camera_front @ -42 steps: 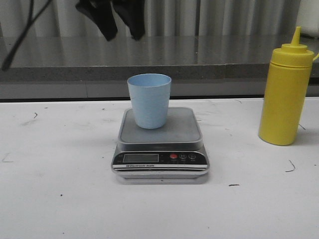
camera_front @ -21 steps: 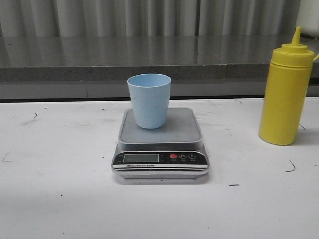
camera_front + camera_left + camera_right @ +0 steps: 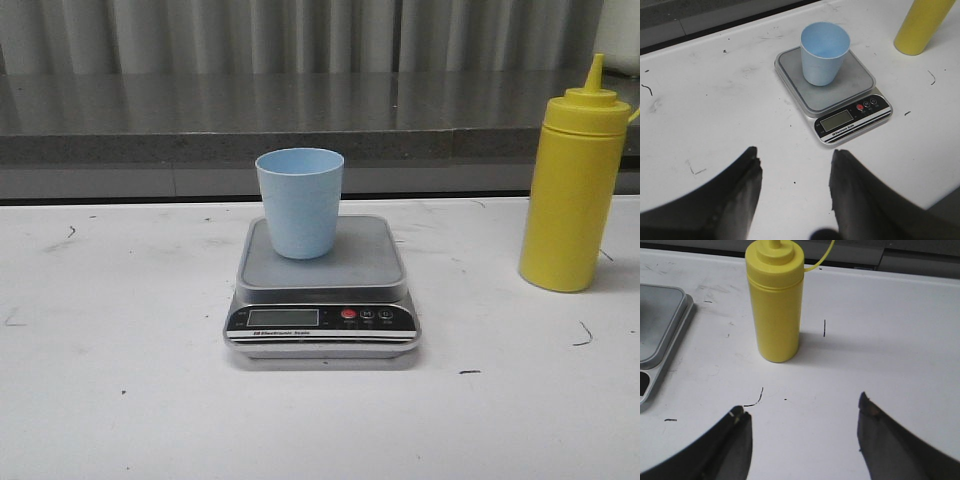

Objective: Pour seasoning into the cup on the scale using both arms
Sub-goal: 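Move the right gripper toward the yellow squeeze bottle, then close the right gripper around the yellow bottle's body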

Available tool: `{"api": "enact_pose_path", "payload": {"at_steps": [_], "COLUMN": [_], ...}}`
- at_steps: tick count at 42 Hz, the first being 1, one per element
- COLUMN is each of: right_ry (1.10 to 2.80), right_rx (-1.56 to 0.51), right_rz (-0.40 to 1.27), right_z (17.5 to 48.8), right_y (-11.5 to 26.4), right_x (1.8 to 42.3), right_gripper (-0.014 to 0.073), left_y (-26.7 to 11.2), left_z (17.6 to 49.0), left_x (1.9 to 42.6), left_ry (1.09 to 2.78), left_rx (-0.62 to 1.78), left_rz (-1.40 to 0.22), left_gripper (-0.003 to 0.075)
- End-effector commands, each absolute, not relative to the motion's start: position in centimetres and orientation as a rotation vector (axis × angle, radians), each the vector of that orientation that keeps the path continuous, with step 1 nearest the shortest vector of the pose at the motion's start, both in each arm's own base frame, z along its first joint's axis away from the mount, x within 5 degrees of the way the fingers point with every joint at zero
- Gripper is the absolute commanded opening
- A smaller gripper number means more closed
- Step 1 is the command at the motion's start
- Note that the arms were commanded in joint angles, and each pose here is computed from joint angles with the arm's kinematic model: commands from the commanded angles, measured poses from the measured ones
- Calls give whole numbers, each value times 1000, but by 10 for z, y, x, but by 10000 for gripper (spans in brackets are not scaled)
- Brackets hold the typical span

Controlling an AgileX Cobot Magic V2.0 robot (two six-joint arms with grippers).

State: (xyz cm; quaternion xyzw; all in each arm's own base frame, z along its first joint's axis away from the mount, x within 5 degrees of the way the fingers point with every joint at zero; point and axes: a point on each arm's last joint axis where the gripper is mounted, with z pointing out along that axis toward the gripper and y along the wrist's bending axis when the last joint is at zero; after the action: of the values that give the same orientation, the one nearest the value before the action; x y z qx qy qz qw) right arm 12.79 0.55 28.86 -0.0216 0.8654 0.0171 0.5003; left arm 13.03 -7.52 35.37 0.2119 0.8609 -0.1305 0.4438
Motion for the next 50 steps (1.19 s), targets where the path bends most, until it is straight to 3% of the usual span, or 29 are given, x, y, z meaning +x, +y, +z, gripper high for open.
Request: {"api": "enact_pose_path", "payload": {"at_steps": [1,11,17,32,50], "right_ry": [1991,2009,2001,2027,1917], "right_rx": [-48,-41,-50,-121,11], "right_rz": [30,44,39,86,91], "right_z": [304,302,303,285,208], "right_y": [5,5,5,20,22], "right_x": [133,132,135,175,231], "right_gripper": [479,491,614,605,605], "left_y": [-76,-76,-76,-76,-76], "left_z": [369,369,369,369,369], "left_x": [131,131,131,131,131], "left_ry": [2025,2025,2025,2025,2025], "left_rx": [492,492,492,492,492], "left_rz": [-360,-360,-360,-360,-360], "left_gripper": [313,313,313,313,313]}}
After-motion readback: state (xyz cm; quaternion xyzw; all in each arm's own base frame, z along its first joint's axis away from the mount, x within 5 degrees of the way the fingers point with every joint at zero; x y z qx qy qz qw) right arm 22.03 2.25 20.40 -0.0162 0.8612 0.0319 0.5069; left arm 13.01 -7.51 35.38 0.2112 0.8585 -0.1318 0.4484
